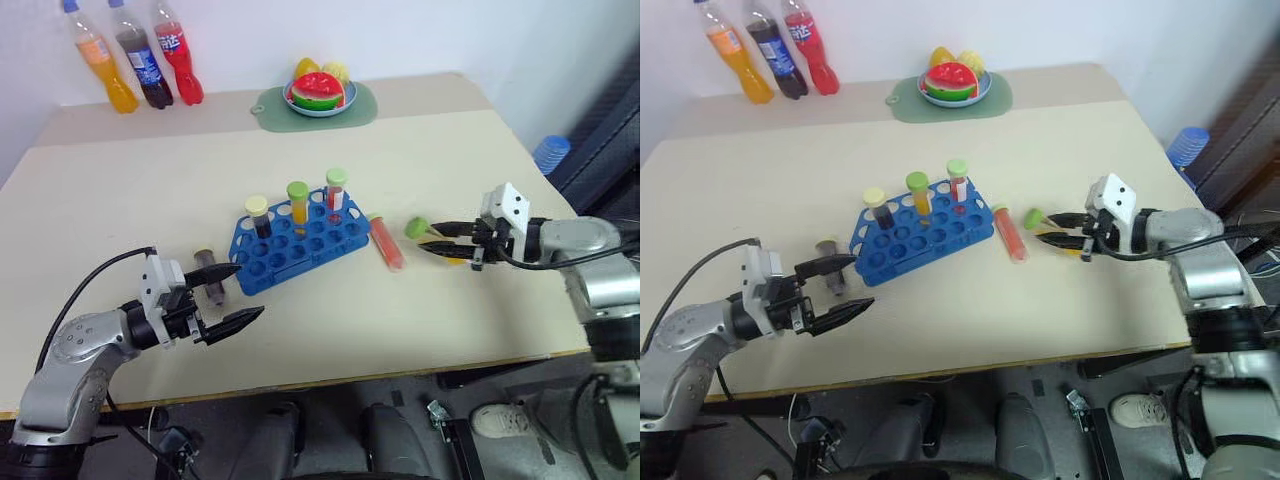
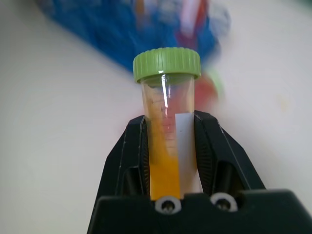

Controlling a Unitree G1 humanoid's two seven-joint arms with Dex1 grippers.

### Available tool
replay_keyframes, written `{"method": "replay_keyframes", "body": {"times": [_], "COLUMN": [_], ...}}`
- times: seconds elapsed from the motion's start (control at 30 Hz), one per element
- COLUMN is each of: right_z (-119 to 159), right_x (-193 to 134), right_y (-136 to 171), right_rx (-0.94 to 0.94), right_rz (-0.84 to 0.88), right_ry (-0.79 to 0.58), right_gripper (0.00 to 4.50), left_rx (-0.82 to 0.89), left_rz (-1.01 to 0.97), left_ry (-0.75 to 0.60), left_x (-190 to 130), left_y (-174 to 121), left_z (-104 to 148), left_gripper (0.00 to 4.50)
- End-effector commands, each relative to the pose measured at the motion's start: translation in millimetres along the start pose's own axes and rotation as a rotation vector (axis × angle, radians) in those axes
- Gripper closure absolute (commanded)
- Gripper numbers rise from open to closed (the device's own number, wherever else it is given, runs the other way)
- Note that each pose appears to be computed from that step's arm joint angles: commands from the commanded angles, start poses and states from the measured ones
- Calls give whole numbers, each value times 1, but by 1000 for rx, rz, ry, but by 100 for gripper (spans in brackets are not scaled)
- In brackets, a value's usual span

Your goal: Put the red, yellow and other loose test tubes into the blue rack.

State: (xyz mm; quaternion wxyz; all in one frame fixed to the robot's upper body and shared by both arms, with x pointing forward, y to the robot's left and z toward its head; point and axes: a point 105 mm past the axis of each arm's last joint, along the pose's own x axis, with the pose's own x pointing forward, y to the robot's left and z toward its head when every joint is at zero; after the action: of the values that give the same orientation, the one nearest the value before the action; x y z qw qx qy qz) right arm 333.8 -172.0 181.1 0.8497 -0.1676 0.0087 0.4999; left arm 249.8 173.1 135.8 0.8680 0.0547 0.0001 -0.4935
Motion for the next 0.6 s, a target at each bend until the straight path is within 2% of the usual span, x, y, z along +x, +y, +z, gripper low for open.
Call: {"method": "replay_keyframes", "body": {"times": [0.03, 0.1, 0.23, 0.37, 0.5, 0.6], "right_z": [48, 45, 25, 7, -9, -12], "right_x": [14, 30, 34, 4, -19, -20], "right_y": [0, 8, 9, -23, -41, -45], "right_rx": [20, 15, 62, 146, 362, 475], "right_rz": [-104, -122, -170, -324, -353, -323], "right_ry": [-232, -249, -117, 126, 329, 409], "right_gripper": [370, 370, 370, 370, 370, 370], "left_rx": [39, 41, 47, 53, 45, 42], "left_rz": [-2, -9, -19, -21, -31, -35], "left_ry": [-20, -24, -22, -12, -10, -13], "left_x": [2, 6, 10, 8, 10, 13], "left_y": [3, 2, 2, 4, 2, 1], "left_z": [4, 5, 8, 8, 8, 8], "left_gripper": [0, 0, 0, 0, 0, 0]}}
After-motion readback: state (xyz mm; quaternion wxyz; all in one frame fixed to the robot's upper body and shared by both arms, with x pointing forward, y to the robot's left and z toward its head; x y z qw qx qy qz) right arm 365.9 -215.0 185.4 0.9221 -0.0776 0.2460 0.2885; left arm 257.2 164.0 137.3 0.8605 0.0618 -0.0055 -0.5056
